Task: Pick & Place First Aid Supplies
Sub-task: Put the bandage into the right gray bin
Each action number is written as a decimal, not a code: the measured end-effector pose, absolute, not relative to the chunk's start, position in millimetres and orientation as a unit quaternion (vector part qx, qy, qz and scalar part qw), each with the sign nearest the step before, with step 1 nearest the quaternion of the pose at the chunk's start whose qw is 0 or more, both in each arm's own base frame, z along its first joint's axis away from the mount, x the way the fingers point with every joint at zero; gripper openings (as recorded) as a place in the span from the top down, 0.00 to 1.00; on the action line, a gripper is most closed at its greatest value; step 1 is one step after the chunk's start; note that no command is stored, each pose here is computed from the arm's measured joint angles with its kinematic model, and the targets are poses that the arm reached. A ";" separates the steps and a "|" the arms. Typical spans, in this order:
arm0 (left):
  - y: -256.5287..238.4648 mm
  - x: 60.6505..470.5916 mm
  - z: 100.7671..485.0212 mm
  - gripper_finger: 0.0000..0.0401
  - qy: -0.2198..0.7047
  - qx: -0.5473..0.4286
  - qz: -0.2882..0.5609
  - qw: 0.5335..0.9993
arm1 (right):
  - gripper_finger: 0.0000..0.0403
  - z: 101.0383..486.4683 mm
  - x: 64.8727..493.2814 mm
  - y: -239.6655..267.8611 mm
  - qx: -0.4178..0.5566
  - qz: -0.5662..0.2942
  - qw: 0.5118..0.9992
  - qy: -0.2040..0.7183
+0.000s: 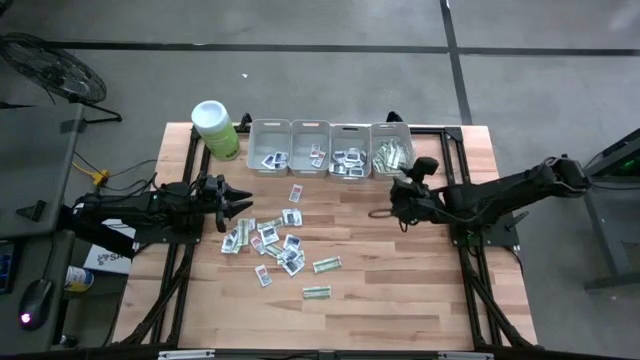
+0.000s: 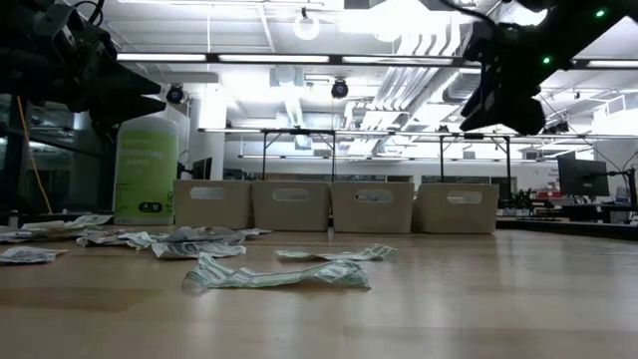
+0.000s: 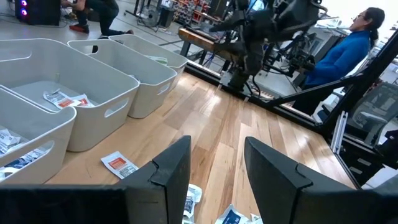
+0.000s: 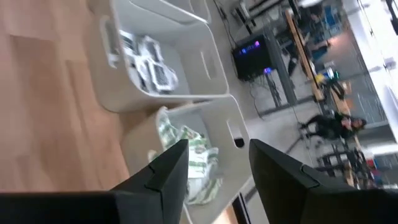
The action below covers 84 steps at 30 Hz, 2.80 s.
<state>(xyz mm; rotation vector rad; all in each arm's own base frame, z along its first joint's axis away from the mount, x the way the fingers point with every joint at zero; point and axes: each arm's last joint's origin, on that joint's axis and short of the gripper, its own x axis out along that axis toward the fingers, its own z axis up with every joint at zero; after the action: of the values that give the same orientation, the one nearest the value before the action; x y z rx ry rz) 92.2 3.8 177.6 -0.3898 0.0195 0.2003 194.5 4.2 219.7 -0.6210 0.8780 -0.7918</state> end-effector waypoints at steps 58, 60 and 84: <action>3.8 92.2 177.4 0.63 0.010 -0.193 0.100 0.976 | 0.63 153.4 332.7 110.8 -0.560 0.318 0.678 0.354; 3.8 92.2 177.5 0.63 0.010 -0.193 0.099 0.976 | 0.63 145.7 330.6 110.9 -0.582 0.320 0.664 0.345; 3.8 92.2 177.4 0.63 0.010 -0.193 0.099 0.976 | 0.63 107.3 333.5 111.8 -0.659 0.306 0.631 0.272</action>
<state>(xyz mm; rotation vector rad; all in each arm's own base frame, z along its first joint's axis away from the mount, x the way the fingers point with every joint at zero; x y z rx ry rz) 92.2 3.8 177.4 -0.3899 0.0199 0.2006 333.5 111.8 107.3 -1.5093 0.6229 0.6998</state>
